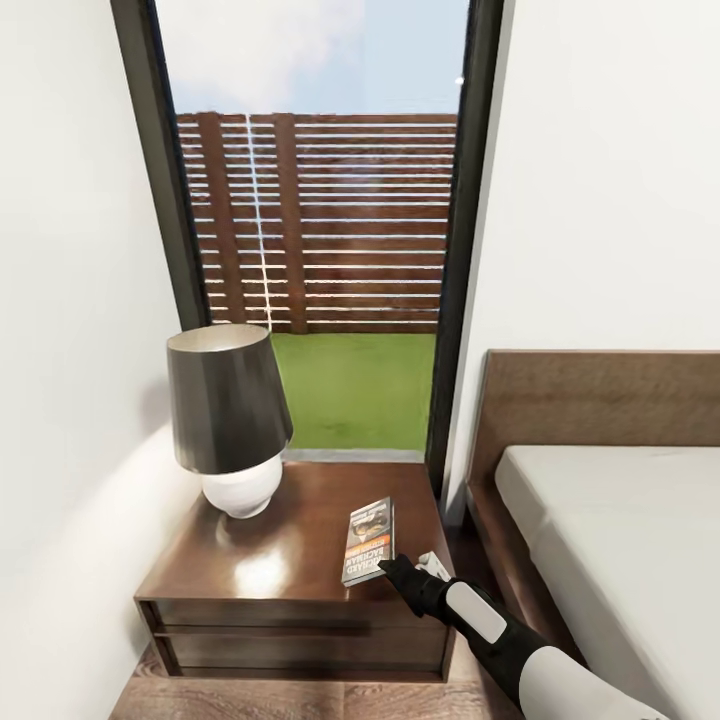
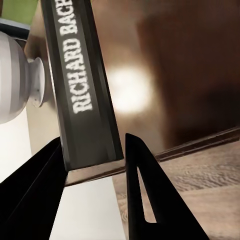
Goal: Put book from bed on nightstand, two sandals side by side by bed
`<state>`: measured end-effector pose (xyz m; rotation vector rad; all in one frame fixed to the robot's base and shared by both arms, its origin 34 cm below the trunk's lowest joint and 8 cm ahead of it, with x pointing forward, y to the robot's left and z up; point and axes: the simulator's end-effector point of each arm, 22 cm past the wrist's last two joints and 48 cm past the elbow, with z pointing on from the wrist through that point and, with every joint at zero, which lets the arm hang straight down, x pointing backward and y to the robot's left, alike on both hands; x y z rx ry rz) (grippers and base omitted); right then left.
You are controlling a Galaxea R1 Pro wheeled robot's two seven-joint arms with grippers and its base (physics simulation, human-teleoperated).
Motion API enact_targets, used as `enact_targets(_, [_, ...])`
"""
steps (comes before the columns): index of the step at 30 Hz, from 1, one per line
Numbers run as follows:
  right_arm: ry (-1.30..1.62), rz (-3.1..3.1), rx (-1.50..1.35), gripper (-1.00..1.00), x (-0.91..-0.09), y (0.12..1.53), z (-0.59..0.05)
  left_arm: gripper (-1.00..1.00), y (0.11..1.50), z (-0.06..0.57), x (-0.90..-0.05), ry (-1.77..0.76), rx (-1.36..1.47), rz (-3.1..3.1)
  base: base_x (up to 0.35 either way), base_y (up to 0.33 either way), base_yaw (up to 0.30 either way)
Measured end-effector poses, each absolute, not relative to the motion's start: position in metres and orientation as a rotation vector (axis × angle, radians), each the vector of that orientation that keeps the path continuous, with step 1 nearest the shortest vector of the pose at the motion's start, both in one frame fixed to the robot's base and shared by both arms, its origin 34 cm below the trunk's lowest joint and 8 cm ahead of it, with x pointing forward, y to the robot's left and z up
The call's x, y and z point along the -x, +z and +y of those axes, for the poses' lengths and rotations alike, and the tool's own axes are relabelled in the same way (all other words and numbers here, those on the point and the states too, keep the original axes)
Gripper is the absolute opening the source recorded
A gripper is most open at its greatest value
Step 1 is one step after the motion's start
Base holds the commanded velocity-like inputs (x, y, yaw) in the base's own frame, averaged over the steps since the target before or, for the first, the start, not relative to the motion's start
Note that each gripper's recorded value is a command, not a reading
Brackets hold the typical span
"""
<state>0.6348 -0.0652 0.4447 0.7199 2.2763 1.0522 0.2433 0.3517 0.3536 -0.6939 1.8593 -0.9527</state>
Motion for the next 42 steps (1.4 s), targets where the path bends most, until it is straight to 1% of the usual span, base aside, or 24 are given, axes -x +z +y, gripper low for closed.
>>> enact_targets(15, [1.053, 2.277, -0.720, -1.00, -0.6348, 0.4446, -0.0651, 1.00, 0.3533, 0.3514, -0.2433, -0.952, 0.695, 1.860, 0.108, 0.000, 0.000])
enact_targets(42, [1.055, 2.280, -0.719, -1.00, -0.6342, 0.4443, -0.0645, 1.00, 0.3535, 0.3520, -0.2434, -0.952, 0.694, 1.860, 0.006, 0.000, 0.000])
